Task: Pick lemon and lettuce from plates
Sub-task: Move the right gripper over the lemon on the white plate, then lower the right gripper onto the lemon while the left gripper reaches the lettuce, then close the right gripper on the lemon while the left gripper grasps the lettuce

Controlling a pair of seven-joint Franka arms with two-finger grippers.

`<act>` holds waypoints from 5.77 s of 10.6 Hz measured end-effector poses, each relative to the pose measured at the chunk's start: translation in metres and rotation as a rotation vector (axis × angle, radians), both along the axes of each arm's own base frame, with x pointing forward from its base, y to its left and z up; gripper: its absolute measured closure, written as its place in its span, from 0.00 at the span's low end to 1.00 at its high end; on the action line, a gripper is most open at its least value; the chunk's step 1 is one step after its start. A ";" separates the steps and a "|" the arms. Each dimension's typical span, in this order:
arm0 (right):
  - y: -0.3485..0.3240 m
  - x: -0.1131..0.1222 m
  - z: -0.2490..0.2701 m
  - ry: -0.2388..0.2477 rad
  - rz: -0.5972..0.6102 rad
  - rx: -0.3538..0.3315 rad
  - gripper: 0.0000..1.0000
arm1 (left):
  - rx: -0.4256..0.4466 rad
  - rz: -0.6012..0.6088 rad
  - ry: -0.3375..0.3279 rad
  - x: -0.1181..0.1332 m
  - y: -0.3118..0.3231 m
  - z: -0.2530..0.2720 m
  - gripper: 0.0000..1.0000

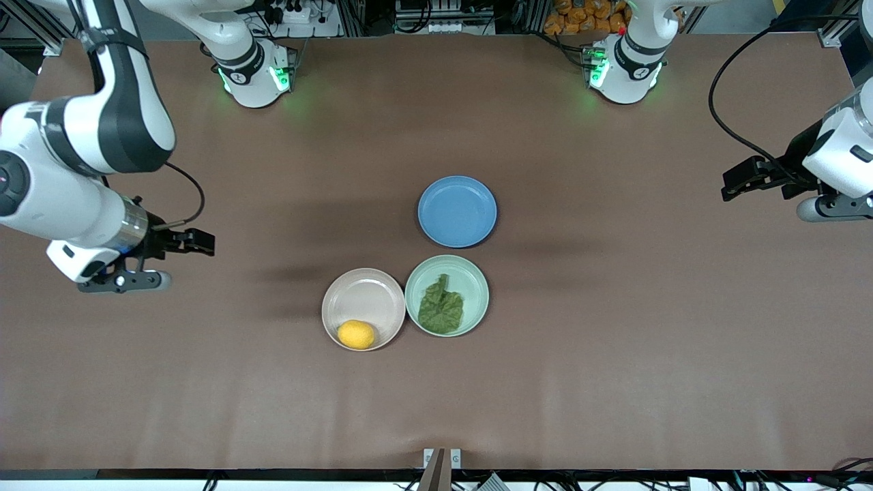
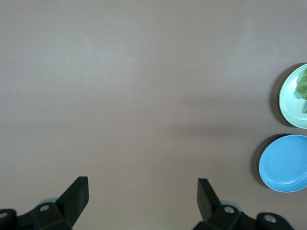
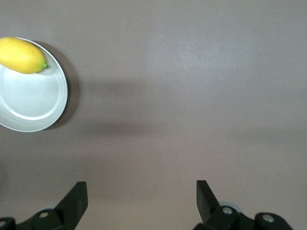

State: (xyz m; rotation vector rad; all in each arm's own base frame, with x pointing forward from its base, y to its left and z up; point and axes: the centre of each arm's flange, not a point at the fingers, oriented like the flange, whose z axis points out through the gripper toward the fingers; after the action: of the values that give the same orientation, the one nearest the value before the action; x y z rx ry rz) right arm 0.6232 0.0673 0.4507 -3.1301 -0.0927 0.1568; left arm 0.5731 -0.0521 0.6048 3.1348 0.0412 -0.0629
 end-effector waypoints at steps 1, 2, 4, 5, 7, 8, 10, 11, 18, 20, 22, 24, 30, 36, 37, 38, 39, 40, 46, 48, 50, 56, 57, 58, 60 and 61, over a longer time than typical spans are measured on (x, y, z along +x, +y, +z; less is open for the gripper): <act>0.006 0.005 -0.006 0.005 0.004 0.001 0.00 | 0.000 0.000 0.001 0.000 0.000 0.000 0.00; 0.011 0.010 -0.013 0.011 -0.001 0.001 0.00 | 0.000 0.000 0.000 0.000 0.000 0.000 0.00; 0.026 0.019 -0.028 0.001 -0.003 0.005 0.00 | 0.000 0.001 0.000 0.000 0.001 0.000 0.00; 0.035 0.023 -0.036 -0.007 0.001 0.006 0.00 | 0.000 0.001 -0.001 0.000 0.001 0.000 0.00; 0.041 0.029 -0.055 -0.012 0.003 0.007 0.00 | 0.000 0.002 -0.003 0.000 0.001 0.002 0.00; 0.041 0.034 -0.067 -0.018 0.002 0.009 0.00 | 0.000 0.002 -0.005 0.000 0.001 0.003 0.00; 0.051 0.042 -0.090 -0.023 -0.011 0.010 0.00 | 0.000 0.002 -0.006 0.000 0.001 0.003 0.00; 0.063 0.046 -0.100 -0.026 -0.033 0.008 0.00 | 0.000 0.002 -0.006 -0.001 0.001 0.003 0.00; 0.130 0.081 -0.142 -0.178 -0.091 0.051 0.00 | 0.000 -0.001 -0.001 -0.002 0.000 0.003 0.00; 0.151 0.078 -0.148 -0.192 -0.056 0.058 0.00 | 0.000 -0.024 0.007 -0.002 -0.013 -0.001 0.00; 0.168 0.077 -0.150 -0.231 -0.010 0.073 0.00 | 0.000 -0.080 0.039 0.001 -0.046 -0.018 0.00; 0.173 0.079 -0.159 -0.253 0.098 0.075 0.00 | 0.001 -0.151 0.088 0.008 -0.089 -0.055 0.00; 0.204 0.073 -0.190 -0.265 0.298 0.049 0.00 | -0.058 -0.226 0.162 0.036 -0.163 -0.166 0.00; 0.225 0.077 -0.212 -0.287 0.348 0.014 0.00 | -0.098 -0.193 0.078 0.040 -0.257 -0.247 0.00; 0.227 0.078 -0.218 -0.300 0.350 0.017 0.00 | -0.106 -0.194 0.058 0.039 -0.273 -0.260 0.00; 0.230 0.079 -0.220 -0.309 0.352 0.020 0.00 | -0.111 -0.204 0.049 0.038 -0.284 -0.271 0.00; 0.233 0.078 -0.222 -0.309 0.356 0.020 0.00 | -0.115 -0.207 0.043 0.039 -0.291 -0.279 0.00; 0.236 0.077 -0.224 -0.307 0.361 0.021 0.00 | -0.122 -0.200 0.029 0.042 -0.298 -0.285 0.00; 0.247 0.070 -0.237 -0.290 0.316 0.020 0.00 | -0.200 -0.119 -0.108 0.029 -0.369 -0.331 0.00; 0.250 0.068 -0.239 -0.287 0.260 0.023 0.00 | -0.232 -0.113 -0.159 0.033 -0.380 -0.341 0.00; 0.261 0.062 -0.244 -0.280 0.210 0.025 0.00 | -0.268 -0.097 -0.217 0.044 -0.387 -0.348 0.00; 0.260 0.060 -0.255 -0.269 0.192 0.013 0.00 | -0.331 -0.047 -0.295 0.052 -0.410 -0.359 0.00; 0.258 0.061 -0.256 -0.266 0.189 0.010 0.00 | -0.331 -0.049 -0.295 0.051 -0.412 -0.359 0.00; 0.255 0.062 -0.258 -0.262 0.185 0.007 0.07 | -0.331 -0.056 -0.291 0.048 -0.416 -0.360 0.00; 0.248 0.065 -0.259 -0.261 0.160 0.004 0.32 | -0.315 -0.078 -0.268 0.038 -0.425 -0.366 0.00; 0.246 0.066 -0.259 -0.260 0.155 0.004 0.32 | -0.304 -0.088 -0.259 0.035 -0.427 -0.373 0.00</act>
State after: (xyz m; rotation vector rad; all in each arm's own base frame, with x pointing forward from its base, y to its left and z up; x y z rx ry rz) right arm 0.6888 0.3131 0.1921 -3.1191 -0.3358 -0.2512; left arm 0.6082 -0.4794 0.2317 2.8126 -0.0976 0.3058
